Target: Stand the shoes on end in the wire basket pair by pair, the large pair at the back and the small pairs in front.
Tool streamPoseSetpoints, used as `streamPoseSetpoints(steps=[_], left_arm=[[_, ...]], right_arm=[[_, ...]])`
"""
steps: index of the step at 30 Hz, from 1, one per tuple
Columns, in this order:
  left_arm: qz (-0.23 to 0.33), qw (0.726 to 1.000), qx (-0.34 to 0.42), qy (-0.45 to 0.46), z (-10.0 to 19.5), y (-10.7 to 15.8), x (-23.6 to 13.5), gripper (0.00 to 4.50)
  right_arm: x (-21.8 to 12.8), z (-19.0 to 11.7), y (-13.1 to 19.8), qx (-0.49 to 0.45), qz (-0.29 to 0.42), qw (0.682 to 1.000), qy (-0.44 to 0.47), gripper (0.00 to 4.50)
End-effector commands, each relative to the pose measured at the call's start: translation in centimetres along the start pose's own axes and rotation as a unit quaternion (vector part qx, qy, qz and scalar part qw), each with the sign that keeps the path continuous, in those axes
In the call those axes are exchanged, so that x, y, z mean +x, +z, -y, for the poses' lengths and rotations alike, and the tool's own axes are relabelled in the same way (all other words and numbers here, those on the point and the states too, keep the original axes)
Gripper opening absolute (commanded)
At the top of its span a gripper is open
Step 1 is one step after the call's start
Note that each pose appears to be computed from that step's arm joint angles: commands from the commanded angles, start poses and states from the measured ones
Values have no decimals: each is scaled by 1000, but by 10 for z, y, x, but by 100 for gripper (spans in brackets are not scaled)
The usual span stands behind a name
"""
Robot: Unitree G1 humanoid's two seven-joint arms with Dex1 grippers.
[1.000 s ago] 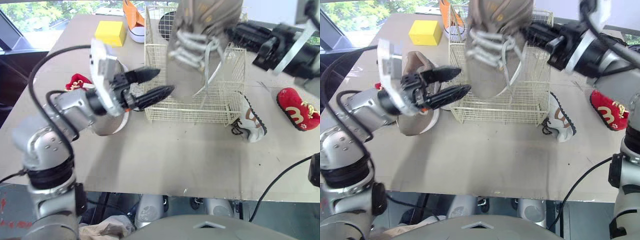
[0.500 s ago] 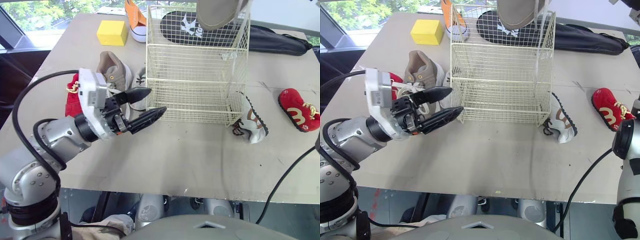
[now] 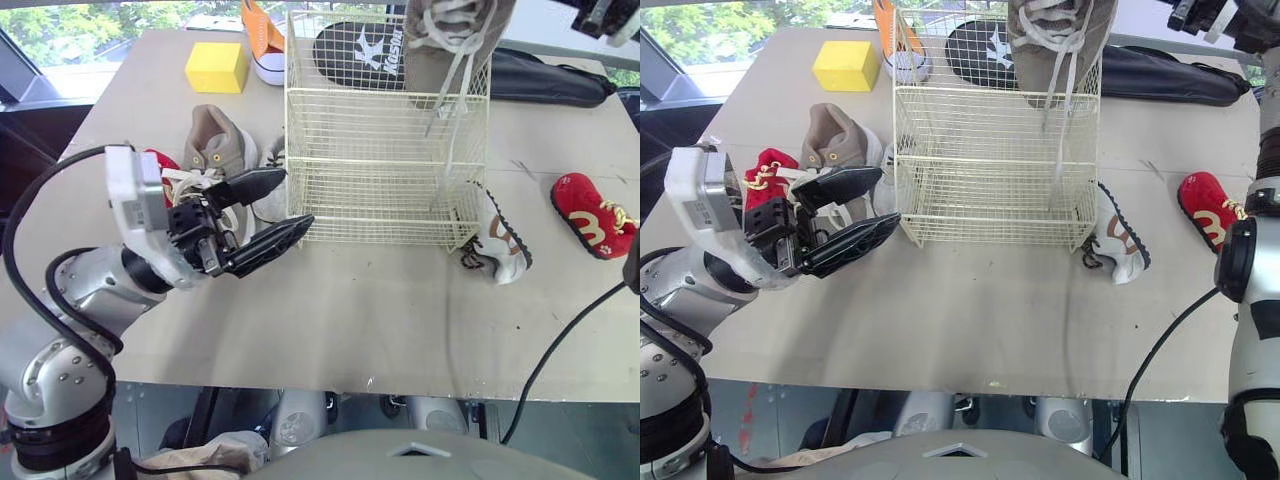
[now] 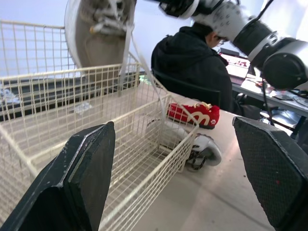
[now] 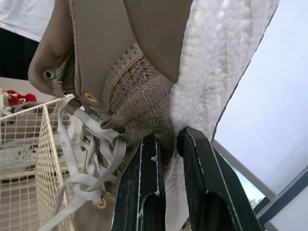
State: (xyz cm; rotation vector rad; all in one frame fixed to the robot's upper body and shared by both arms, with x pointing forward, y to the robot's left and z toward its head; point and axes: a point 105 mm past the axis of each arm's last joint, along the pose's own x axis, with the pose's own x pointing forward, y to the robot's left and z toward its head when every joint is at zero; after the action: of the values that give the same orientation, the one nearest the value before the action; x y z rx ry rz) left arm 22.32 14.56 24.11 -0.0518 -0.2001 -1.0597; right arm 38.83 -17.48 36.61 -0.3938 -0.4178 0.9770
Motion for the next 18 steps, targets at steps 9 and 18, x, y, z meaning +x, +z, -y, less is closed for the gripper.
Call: streamPoseSetpoints(steps=[9,18], left_arm=[[35,998,32,43,-13,12,-6,429],[34,992,4,118,-38,1,-21,429]], right_arm=[[-12,-35,-77,77,-62,994,54,152],[-32,-25,-67,0,-62,998,-6,447]])
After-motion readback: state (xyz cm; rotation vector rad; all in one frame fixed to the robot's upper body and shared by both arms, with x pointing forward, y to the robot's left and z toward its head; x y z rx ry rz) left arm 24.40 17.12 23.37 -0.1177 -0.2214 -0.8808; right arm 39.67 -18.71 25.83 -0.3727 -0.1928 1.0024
